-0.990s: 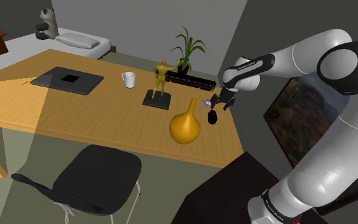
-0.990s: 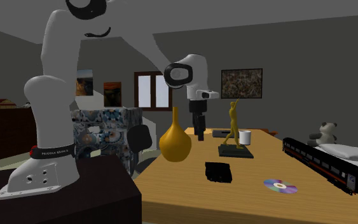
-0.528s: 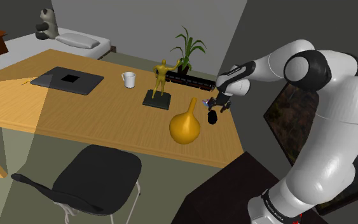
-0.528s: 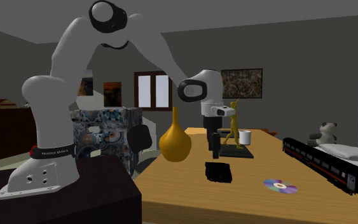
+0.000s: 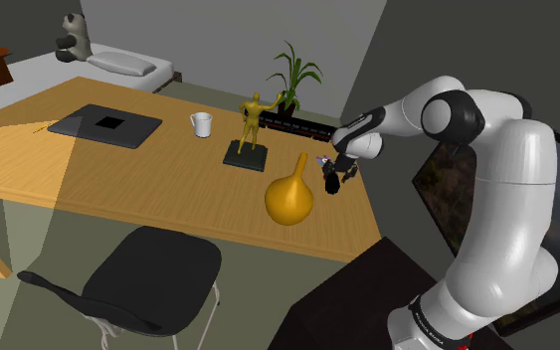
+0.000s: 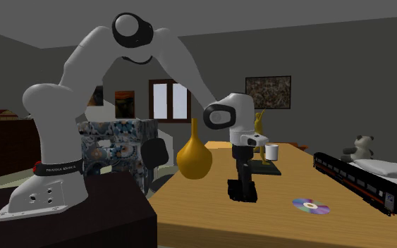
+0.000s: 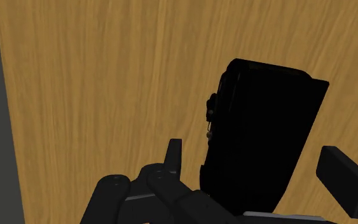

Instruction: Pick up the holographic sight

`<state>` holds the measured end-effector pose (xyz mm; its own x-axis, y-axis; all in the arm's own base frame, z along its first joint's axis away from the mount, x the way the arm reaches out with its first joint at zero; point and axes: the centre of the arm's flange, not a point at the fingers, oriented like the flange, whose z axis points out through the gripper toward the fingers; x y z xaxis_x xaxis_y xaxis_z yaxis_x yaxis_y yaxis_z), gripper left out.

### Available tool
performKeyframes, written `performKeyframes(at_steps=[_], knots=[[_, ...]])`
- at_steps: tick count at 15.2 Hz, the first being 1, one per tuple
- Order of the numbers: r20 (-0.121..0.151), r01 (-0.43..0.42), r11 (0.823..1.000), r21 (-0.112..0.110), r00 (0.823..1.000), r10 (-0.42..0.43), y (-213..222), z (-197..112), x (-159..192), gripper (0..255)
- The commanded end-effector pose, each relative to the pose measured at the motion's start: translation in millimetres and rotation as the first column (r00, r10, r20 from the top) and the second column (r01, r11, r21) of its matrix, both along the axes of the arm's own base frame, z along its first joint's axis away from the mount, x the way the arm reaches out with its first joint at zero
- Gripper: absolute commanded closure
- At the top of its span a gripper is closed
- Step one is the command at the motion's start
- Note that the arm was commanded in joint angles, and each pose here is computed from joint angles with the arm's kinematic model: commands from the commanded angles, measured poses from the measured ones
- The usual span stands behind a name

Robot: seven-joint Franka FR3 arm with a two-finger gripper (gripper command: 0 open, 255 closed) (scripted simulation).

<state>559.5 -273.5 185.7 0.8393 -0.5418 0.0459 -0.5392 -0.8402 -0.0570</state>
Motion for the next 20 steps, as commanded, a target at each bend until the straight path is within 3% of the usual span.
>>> performKeyframes(at_steps=[1, 4, 5, 14, 20], knots=[[0.0, 0.0, 1.0, 0.0, 1.0, 0.0, -0.3, -10.0, 1.2, 0], [0.0, 0.0, 1.0, 0.0, 1.0, 0.0, -0.3, -18.3, 1.1, 0], [0.0, 0.0, 1.0, 0.0, 1.0, 0.0, 0.3, -18.4, 0.9, 255], [0.0, 0.0, 1.0, 0.0, 1.0, 0.0, -0.3, -18.3, 1.2, 255], [0.0, 0.0, 1.0, 0.0, 1.0, 0.0, -0.3, 13.4, 1.2, 255]])
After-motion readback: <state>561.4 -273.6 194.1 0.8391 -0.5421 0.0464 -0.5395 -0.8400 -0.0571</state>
